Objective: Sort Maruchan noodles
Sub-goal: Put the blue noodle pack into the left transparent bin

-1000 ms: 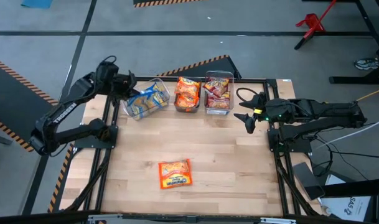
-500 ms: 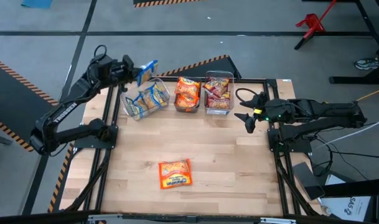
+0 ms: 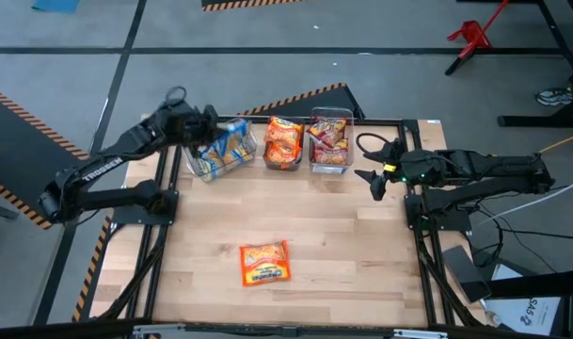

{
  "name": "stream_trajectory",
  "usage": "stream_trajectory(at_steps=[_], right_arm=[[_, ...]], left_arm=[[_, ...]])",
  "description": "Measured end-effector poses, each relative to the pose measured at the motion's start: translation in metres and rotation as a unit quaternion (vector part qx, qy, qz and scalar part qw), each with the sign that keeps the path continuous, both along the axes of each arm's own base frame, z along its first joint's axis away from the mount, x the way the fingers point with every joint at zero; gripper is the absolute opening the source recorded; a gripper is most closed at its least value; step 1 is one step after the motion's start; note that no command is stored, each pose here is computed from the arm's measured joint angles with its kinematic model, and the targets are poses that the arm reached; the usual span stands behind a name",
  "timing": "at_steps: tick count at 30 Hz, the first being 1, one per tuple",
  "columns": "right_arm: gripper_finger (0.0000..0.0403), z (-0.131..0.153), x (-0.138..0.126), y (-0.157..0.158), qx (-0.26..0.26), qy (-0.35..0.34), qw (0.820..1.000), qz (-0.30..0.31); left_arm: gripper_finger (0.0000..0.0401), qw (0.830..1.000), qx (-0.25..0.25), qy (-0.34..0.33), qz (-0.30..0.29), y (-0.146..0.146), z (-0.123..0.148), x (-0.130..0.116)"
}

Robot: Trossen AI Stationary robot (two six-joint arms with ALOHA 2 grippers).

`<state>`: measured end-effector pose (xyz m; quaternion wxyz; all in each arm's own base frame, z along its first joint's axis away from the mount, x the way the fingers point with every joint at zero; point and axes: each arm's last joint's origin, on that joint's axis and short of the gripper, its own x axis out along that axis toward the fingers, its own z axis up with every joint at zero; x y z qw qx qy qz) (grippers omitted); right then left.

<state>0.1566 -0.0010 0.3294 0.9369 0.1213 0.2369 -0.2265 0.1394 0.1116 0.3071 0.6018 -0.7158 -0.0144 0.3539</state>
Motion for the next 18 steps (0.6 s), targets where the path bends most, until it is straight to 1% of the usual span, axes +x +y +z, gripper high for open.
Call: stream_trajectory(at_steps=[1, 4, 6, 7, 12, 15, 18], right_arm=[[0.0278, 0.0, 0.0, 0.0, 0.0, 0.0, 1.0, 0.0], [0.0278, 0.0, 0.0, 0.0, 0.002, -0.001, 1.0, -0.001], [0.0278, 0.0, 0.0, 0.0, 0.002, -0.001, 1.0, -0.001], [0.0278, 0.0, 0.0, 0.0, 0.002, -0.001, 1.0, -0.001], [0.0278, 0.0, 0.0, 0.0, 0.003, -0.001, 1.0, -0.001], [0.0278, 0.0, 0.0, 0.0, 0.003, 0.0, 1.0, -0.001], [0.0278, -0.001, 0.0, 0.0, 0.003, 0.004, 1.0, -0.001]], left_arm=[[0.0002, 1.0, -0.017, 0.003, -0.003, -0.001, -0.008, 0.0], [0.0002, 0.999, -0.041, -0.001, -0.008, -0.003, -0.026, 0.001], [0.0002, 0.997, -0.07, 0.018, -0.014, -0.007, -0.045, 0.0], [0.0002, 0.997, -0.076, 0.021, -0.015, -0.007, -0.052, 0.0], [0.0006, 0.997, -0.077, 0.018, 0.018, -0.005, -0.074, -0.003], [0.0006, 0.997, -0.07, 0.013, 0.038, -0.004, -0.075, -0.009], [0.0005, 0.996, -0.062, 0.023, 0.06, -0.003, -0.076, -0.015]])
